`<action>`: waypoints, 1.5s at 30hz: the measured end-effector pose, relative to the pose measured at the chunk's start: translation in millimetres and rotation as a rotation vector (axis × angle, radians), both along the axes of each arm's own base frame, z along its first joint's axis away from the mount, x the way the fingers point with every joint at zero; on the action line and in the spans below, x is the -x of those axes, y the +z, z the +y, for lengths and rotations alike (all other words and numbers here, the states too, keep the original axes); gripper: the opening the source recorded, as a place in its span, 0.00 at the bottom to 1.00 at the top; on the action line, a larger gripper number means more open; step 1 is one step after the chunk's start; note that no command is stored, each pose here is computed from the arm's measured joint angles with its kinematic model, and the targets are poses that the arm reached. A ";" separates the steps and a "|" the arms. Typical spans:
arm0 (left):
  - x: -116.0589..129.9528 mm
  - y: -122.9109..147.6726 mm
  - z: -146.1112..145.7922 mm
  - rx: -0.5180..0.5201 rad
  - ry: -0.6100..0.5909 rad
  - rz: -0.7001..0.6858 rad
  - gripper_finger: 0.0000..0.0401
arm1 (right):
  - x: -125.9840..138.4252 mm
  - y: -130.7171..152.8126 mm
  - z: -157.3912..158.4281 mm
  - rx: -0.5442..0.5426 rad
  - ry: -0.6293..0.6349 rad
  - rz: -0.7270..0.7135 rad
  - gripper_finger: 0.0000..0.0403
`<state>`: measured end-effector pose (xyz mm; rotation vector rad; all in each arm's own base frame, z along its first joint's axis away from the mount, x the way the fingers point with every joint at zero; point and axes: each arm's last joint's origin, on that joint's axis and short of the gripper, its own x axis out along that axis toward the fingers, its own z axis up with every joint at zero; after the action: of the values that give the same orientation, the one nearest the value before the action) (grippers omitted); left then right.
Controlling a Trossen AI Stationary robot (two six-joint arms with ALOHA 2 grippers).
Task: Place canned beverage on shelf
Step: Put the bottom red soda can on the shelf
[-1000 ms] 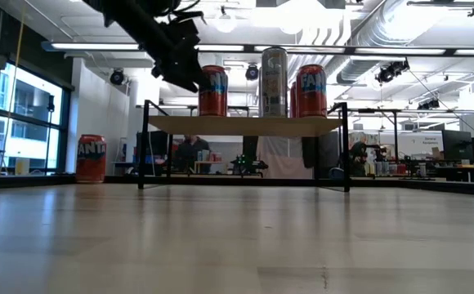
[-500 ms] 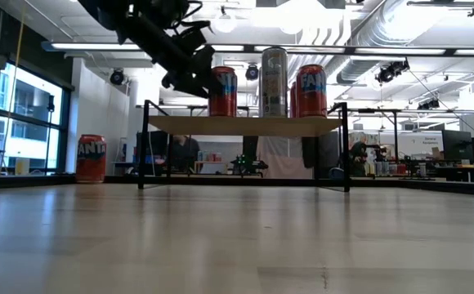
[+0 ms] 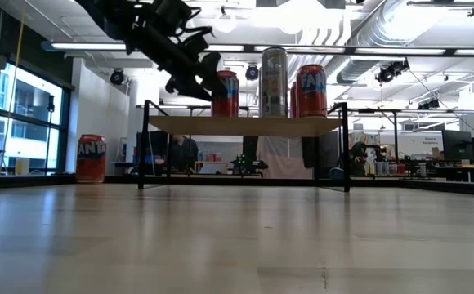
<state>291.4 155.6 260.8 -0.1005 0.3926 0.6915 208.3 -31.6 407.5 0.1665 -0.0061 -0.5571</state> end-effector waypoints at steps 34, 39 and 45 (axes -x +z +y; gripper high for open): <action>-13.8 -15.1 12.4 -0.017 0.101 -0.071 0.70 | 0.0 0.1 0.0 -0.026 0.000 -0.018 0.71; -14.6 -11.8 13.1 -0.029 0.110 -0.109 0.70 | 0.0 0.1 0.0 -0.026 0.000 -0.018 0.71; -14.0 -11.2 13.9 -0.036 0.153 -0.114 0.70 | 0.0 0.1 0.0 -0.026 0.000 -0.018 0.71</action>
<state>305.4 169.5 249.6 -0.1360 0.2641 0.8398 208.4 -31.6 407.6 0.1965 -0.0159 -0.5557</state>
